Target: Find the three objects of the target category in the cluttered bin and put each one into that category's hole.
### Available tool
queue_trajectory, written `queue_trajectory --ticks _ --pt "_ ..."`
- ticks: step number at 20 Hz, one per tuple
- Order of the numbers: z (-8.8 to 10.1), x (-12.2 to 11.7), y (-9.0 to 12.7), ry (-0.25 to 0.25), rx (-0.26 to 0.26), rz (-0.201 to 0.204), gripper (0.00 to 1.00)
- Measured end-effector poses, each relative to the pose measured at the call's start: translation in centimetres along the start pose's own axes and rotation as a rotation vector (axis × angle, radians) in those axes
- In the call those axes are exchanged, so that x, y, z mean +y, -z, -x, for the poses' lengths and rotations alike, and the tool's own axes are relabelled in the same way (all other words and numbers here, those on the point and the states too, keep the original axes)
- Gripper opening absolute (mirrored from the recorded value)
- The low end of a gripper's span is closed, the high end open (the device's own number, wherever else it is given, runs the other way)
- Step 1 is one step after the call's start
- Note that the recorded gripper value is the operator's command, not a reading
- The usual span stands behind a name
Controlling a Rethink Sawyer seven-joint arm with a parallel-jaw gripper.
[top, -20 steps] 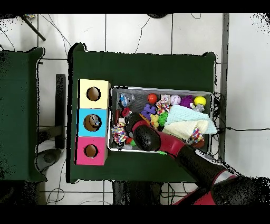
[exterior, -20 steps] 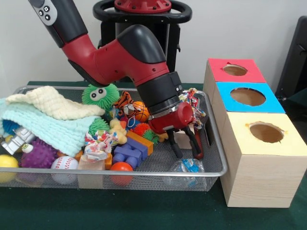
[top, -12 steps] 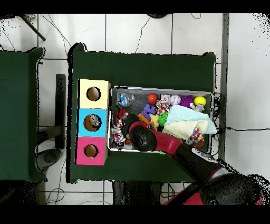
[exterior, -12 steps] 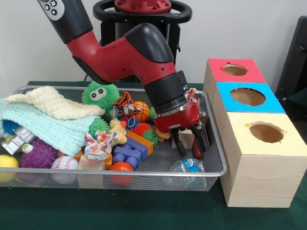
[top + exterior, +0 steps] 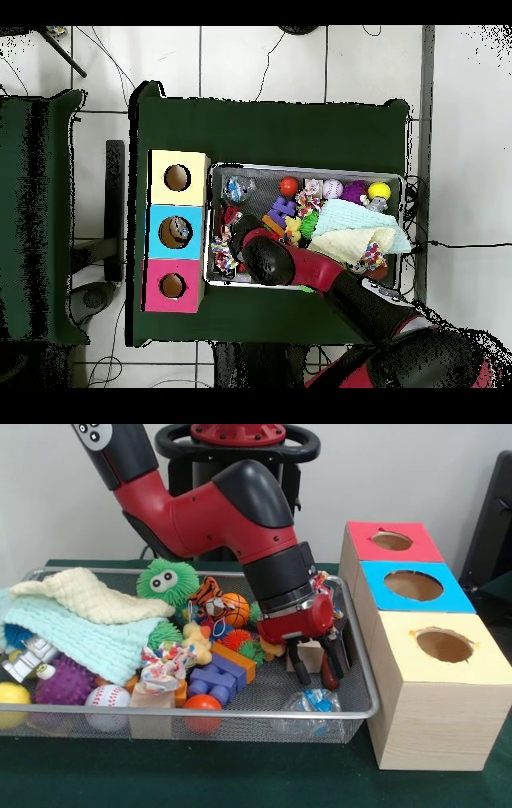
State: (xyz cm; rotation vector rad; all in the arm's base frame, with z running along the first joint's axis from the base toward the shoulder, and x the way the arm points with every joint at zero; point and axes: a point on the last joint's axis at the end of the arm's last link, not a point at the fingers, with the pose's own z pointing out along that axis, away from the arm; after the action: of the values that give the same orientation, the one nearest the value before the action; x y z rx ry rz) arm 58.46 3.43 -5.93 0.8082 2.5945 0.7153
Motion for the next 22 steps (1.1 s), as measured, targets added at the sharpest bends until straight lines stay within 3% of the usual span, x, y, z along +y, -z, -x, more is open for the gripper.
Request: queue_trajectory --ticks 12,19,22 --pt "1.4 -2.2 0.4 -0.077 -0.028 0.010 1.00" --pt "1.0 -2.4 -0.1 -0.109 -0.029 0.011 1.00" --pt "0.8 -1.9 -0.5 -0.118 -0.022 -0.007 1.00"
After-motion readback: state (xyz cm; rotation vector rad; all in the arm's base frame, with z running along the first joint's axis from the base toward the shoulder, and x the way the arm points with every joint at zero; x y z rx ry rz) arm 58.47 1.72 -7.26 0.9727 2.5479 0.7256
